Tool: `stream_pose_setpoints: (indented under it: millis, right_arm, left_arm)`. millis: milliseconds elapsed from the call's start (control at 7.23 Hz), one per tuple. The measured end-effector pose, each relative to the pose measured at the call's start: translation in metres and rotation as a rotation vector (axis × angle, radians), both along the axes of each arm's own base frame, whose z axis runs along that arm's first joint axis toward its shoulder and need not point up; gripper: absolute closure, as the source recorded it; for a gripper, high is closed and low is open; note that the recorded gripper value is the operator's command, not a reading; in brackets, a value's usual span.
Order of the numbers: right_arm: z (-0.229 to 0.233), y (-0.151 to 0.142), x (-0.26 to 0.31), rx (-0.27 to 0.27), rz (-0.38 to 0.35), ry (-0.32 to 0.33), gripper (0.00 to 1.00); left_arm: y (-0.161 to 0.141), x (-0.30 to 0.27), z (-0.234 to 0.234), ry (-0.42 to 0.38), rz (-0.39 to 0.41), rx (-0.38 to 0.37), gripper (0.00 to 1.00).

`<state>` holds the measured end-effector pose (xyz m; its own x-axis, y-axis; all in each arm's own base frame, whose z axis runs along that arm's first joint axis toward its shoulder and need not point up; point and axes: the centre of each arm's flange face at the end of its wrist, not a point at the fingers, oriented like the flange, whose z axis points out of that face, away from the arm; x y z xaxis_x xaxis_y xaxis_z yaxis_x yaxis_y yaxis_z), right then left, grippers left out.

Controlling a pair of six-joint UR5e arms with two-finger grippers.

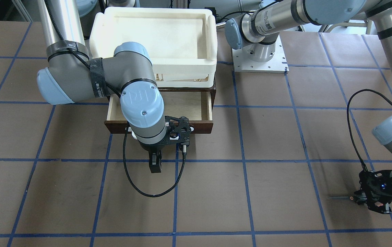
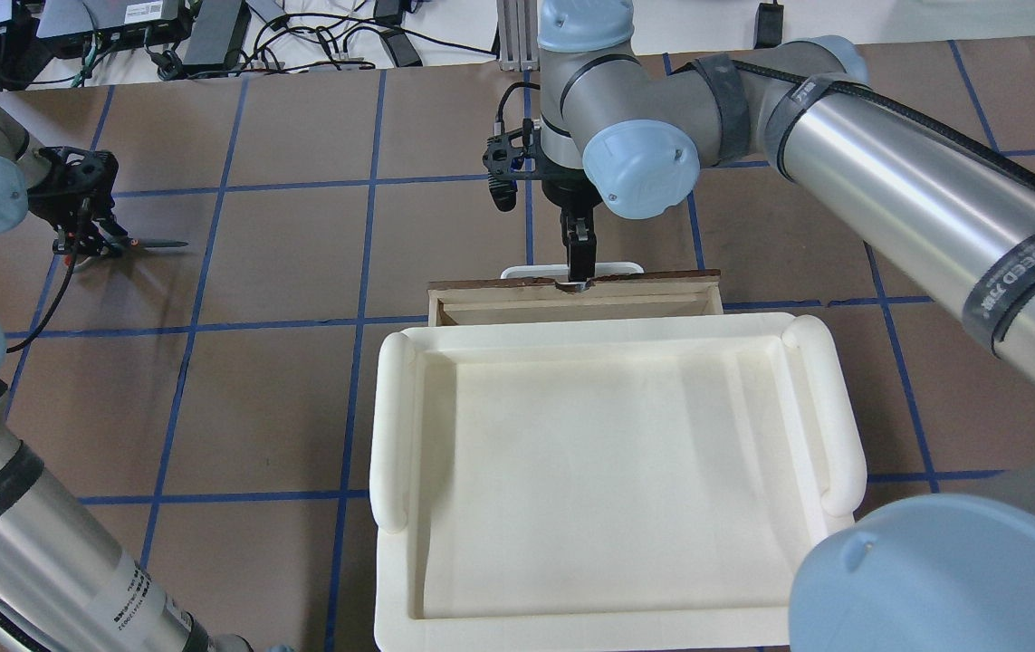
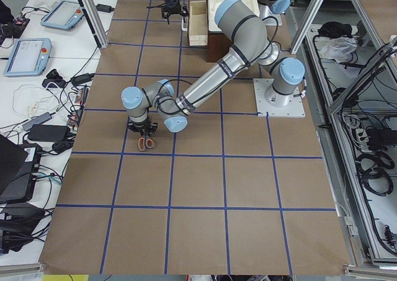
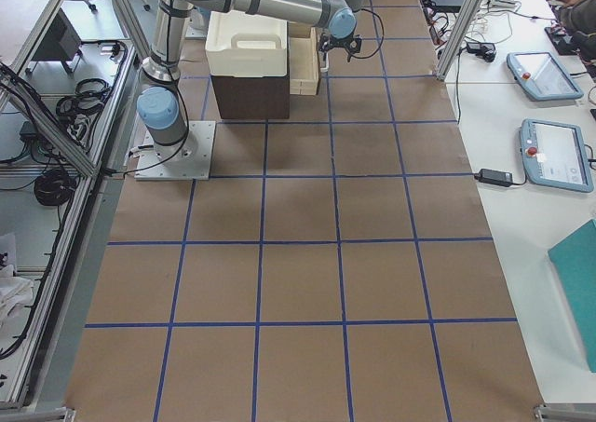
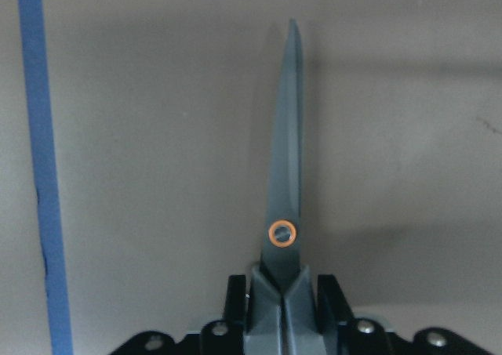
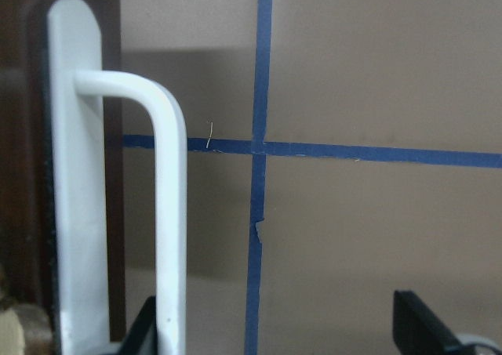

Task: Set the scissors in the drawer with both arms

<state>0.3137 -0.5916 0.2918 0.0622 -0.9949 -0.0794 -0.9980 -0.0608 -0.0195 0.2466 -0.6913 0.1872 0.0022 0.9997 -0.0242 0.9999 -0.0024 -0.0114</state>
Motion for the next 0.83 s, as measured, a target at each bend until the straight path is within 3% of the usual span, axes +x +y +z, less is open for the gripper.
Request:
stream_pose_setpoints:
  millis: [277,830]
  right_arm:
    - [0.004,-0.004,0.001,-0.028,0.016,-0.008,0.00]
    - [0.006,-0.015,0.002,-0.066,0.016,-0.017,0.00]
  left_arm:
    - [-0.003,-0.023,0.033,-0.021,-0.030,-0.022,1.00]
    - [0.005,-0.124,0.127,-0.035,-0.066,-0.011,1.00]
